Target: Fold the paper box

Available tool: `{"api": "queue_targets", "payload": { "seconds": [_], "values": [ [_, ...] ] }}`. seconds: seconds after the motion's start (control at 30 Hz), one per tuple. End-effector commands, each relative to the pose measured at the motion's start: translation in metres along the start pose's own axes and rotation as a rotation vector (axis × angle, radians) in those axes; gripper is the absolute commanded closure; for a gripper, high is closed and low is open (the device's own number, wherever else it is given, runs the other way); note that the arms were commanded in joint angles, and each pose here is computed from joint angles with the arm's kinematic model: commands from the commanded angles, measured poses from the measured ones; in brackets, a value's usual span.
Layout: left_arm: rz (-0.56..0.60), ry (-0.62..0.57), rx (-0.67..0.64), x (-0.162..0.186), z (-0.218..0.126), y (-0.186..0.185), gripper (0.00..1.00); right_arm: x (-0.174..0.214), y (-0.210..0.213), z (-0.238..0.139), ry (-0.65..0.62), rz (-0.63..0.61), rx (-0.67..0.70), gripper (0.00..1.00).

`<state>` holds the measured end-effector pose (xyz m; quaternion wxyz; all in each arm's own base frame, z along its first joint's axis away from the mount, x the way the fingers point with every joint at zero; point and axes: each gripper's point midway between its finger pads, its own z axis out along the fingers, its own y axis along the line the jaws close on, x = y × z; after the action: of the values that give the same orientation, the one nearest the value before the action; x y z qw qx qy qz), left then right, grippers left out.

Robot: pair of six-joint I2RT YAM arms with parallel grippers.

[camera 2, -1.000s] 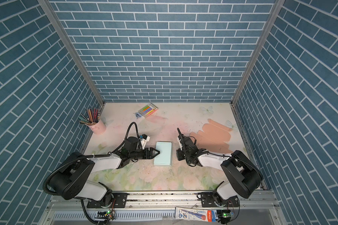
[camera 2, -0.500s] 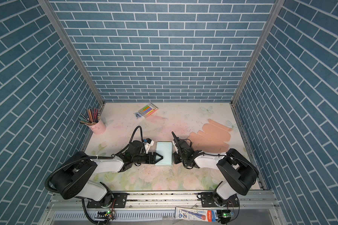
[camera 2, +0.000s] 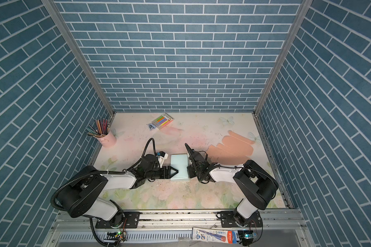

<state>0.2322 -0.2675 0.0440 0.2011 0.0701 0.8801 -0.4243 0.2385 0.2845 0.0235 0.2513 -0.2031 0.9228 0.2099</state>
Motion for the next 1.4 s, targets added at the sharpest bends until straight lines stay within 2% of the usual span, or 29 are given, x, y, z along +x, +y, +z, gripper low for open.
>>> {"api": "queue_targets", "payload": {
  "seconds": [0.0, 0.07, 0.17, 0.23, 0.4, 0.6, 1.37],
  "values": [
    [0.026, -0.007, 0.044, -0.006, 0.004, -0.012, 0.27, -0.005, 0.033, -0.004, -0.009, -0.005, -0.116, 0.89],
    [0.012, -0.016, 0.032, -0.007, -0.001, -0.005, 0.27, 0.004, 0.023, -0.006, 0.004, 0.015, -0.098, 0.89],
    [0.006, -0.013, 0.017, -0.004, -0.010, 0.002, 0.15, 0.018, 0.011, -0.014, 0.009, 0.047, -0.085, 0.89],
    [0.022, 0.007, -0.009, 0.003, -0.014, 0.006, 0.14, 0.027, 0.004, -0.020, 0.014, 0.059, -0.073, 0.89],
    [0.005, 0.032, -0.024, 0.023, -0.024, 0.012, 0.14, 0.044, -0.002, -0.026, 0.031, 0.094, -0.071, 0.88],
    [0.008, 0.050, -0.010, 0.040, -0.024, 0.003, 0.16, 0.054, 0.005, -0.026, 0.053, 0.103, -0.095, 0.89],
    [0.047, 0.081, 0.082, 0.049, 0.009, -0.041, 0.26, 0.051, 0.038, -0.020, 0.060, 0.049, -0.145, 0.90]
  ]
}}
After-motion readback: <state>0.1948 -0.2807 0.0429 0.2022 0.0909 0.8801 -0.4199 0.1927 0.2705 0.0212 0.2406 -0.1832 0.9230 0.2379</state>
